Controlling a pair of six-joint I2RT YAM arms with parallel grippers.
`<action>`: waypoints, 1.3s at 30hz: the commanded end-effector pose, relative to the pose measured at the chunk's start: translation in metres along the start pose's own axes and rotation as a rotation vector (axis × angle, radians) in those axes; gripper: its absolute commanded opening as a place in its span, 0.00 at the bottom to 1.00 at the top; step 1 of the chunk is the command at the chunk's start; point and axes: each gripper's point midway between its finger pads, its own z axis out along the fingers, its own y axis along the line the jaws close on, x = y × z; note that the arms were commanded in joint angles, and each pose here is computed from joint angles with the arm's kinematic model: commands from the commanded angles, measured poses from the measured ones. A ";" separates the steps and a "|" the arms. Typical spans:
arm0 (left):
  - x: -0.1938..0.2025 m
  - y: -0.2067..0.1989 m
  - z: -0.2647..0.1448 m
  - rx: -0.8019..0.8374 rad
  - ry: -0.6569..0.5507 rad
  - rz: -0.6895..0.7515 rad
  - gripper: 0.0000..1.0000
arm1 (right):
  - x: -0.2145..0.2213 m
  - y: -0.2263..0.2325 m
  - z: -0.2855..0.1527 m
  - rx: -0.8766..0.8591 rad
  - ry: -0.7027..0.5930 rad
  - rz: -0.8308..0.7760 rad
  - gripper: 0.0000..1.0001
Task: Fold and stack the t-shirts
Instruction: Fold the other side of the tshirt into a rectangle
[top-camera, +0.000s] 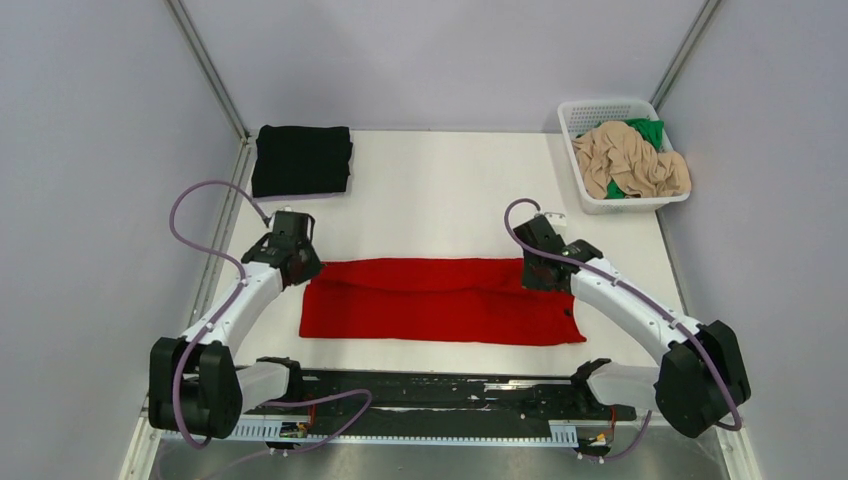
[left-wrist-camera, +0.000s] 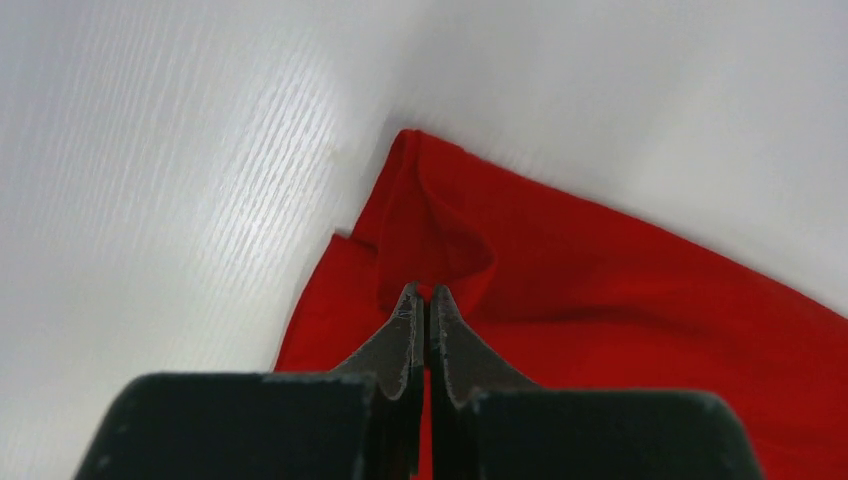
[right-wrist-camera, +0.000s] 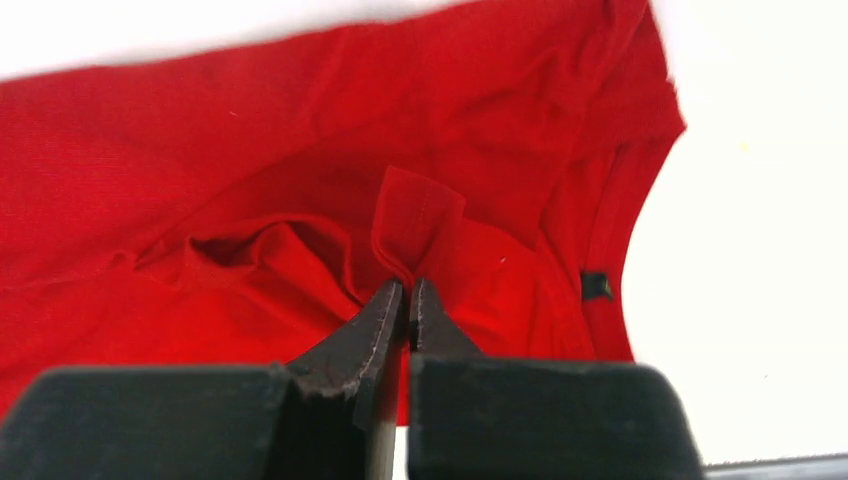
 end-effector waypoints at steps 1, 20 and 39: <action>0.010 0.017 0.001 -0.073 -0.018 -0.088 0.00 | 0.039 -0.008 -0.006 0.001 0.105 0.088 0.06; -0.036 -0.014 -0.034 0.028 -0.102 -0.145 1.00 | 0.026 0.046 -0.077 -0.423 0.073 0.120 1.00; 0.038 -0.076 0.012 0.345 0.200 -0.044 1.00 | 0.038 0.097 -0.004 -0.602 0.248 0.090 1.00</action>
